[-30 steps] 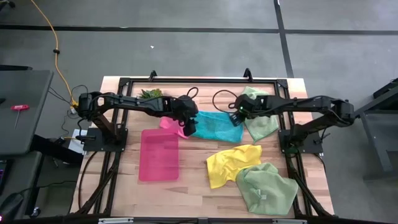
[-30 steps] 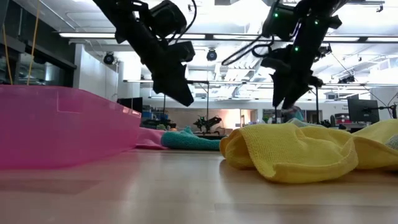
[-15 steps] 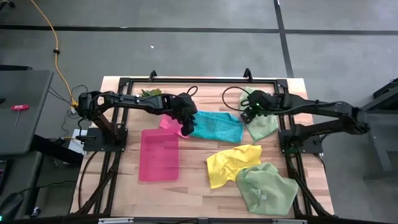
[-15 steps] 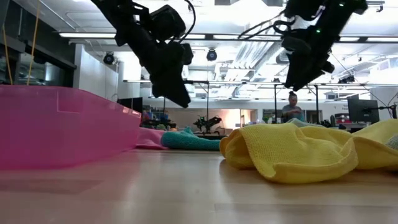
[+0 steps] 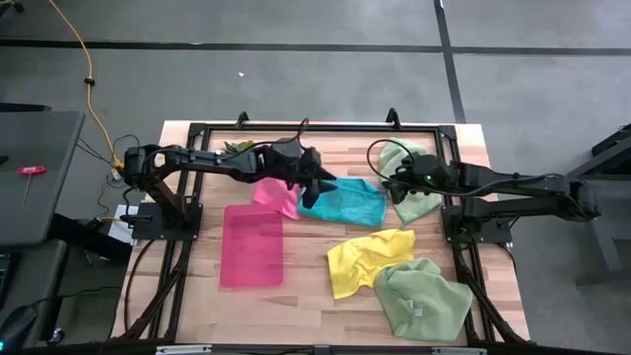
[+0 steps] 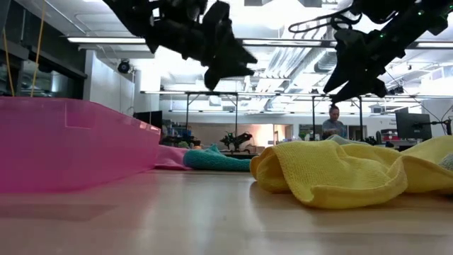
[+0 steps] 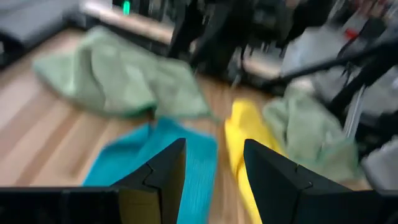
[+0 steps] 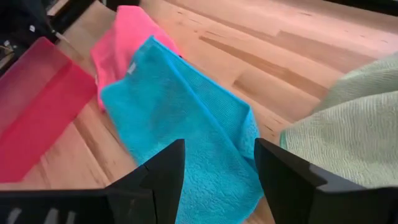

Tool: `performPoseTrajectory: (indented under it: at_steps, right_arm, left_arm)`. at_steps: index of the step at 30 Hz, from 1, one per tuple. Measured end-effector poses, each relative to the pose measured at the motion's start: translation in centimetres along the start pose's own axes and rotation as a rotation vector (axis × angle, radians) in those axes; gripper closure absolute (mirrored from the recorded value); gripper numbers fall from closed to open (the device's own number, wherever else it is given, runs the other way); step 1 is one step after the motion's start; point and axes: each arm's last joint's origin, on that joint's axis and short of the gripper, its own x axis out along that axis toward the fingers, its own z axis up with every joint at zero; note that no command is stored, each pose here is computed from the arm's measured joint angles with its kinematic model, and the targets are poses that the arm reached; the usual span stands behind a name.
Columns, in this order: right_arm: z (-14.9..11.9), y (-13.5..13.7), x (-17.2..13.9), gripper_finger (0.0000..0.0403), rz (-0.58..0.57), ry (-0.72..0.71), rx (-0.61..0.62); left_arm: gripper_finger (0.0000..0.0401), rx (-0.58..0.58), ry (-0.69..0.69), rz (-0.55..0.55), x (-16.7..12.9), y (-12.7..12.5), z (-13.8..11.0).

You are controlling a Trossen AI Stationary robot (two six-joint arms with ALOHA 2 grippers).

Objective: Fold microfiber towels
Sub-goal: Fold the blue microfiber towel

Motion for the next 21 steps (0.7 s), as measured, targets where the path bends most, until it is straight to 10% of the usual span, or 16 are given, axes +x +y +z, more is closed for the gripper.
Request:
performPoseTrajectory:
  at_steps: [10, 21]
  right_arm:
    - [0.1, 0.1, 0.0, 0.0217, 0.013, -0.009, -0.025]
    - [-0.6, -0.2, 1.0, 0.0217, -0.035, 0.091, 0.103]
  left_arm:
    - [0.025, -0.255, -0.213, -0.072, -2.0, 2.3, -4.2]
    - [0.025, -0.193, 0.024, 0.021, -2.1, 2.6, -7.3]
